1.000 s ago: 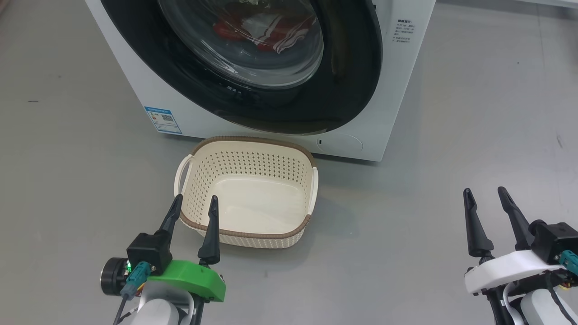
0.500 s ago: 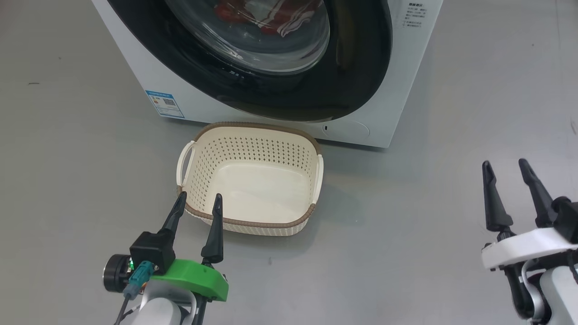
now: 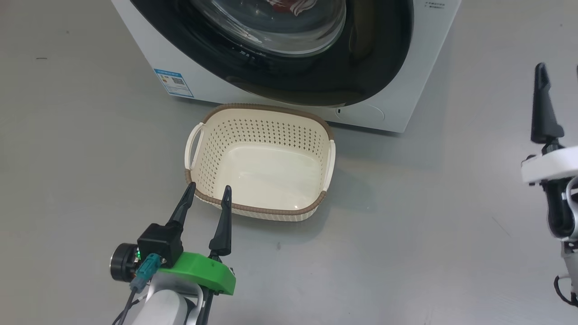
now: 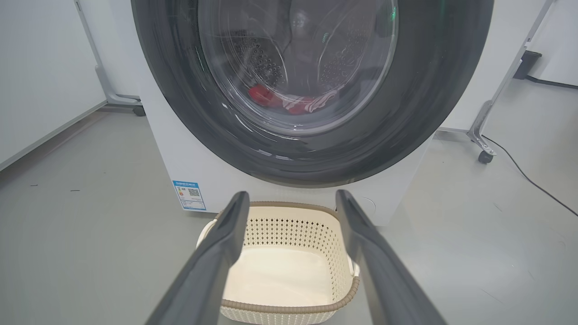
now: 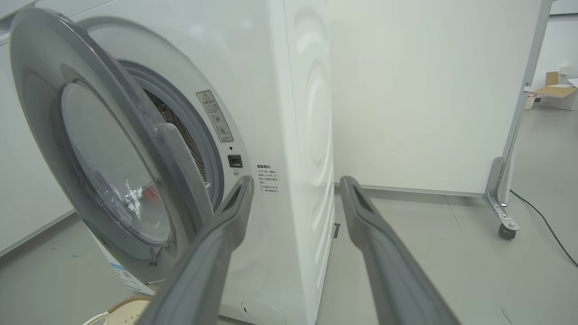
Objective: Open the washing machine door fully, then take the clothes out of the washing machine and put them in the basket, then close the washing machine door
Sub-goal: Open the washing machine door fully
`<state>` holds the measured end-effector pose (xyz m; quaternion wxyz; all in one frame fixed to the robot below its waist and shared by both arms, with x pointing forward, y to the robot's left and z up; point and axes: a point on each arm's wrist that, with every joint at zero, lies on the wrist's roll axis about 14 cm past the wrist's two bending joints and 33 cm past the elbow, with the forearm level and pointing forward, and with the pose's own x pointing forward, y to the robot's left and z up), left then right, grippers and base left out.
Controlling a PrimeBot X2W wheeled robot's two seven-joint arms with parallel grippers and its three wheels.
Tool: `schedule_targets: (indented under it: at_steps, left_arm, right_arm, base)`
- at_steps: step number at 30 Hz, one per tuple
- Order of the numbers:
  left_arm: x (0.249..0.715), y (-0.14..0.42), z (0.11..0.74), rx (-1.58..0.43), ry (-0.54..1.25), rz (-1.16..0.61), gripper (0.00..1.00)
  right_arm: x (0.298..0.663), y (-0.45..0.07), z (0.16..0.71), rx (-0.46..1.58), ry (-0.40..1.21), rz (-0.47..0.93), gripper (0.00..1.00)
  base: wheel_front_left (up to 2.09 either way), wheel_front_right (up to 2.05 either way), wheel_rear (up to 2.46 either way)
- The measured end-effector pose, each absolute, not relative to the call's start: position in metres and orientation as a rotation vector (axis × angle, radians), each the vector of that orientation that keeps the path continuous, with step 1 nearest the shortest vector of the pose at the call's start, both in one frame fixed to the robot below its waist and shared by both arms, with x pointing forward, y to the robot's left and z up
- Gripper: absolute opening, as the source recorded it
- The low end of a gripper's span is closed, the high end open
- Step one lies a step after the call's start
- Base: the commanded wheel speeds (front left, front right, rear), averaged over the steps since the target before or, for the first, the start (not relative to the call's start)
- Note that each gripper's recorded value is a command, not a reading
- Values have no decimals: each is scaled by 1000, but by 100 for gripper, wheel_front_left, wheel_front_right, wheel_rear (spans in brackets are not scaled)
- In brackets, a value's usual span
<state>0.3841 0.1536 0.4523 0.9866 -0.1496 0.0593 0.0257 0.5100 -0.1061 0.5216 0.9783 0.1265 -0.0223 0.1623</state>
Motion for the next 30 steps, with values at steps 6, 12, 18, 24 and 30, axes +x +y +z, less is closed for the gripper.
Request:
schedule_targets:
  at_steps: [6, 12, 18, 24, 30]
  left_arm:
    - [386, 156, 448, -297, 133, 60, 100]
    - [388, 159, 444, -304, 144, 69, 100]
    - [389, 162, 441, -308, 153, 81, 100]
    - [393, 165, 440, -307, 156, 87, 100]
    - [392, 171, 436, -306, 167, 107, 100]
  right_arm:
    - [537, -99, 534, 393, -38, 326, 100]
    - [560, -85, 535, 551, 16, 339, 100]
    - [583, -70, 541, 605, 43, 371, 100]
    - [599, -57, 540, 681, 82, 389, 0]
    - [615, -44, 532, 758, 151, 396, 0]
  base:
    - [0, 0, 0]
    - [0, 0, 0]
    - [0, 0, 0]
    - [0, 0, 0]
    - [0, 0, 0]
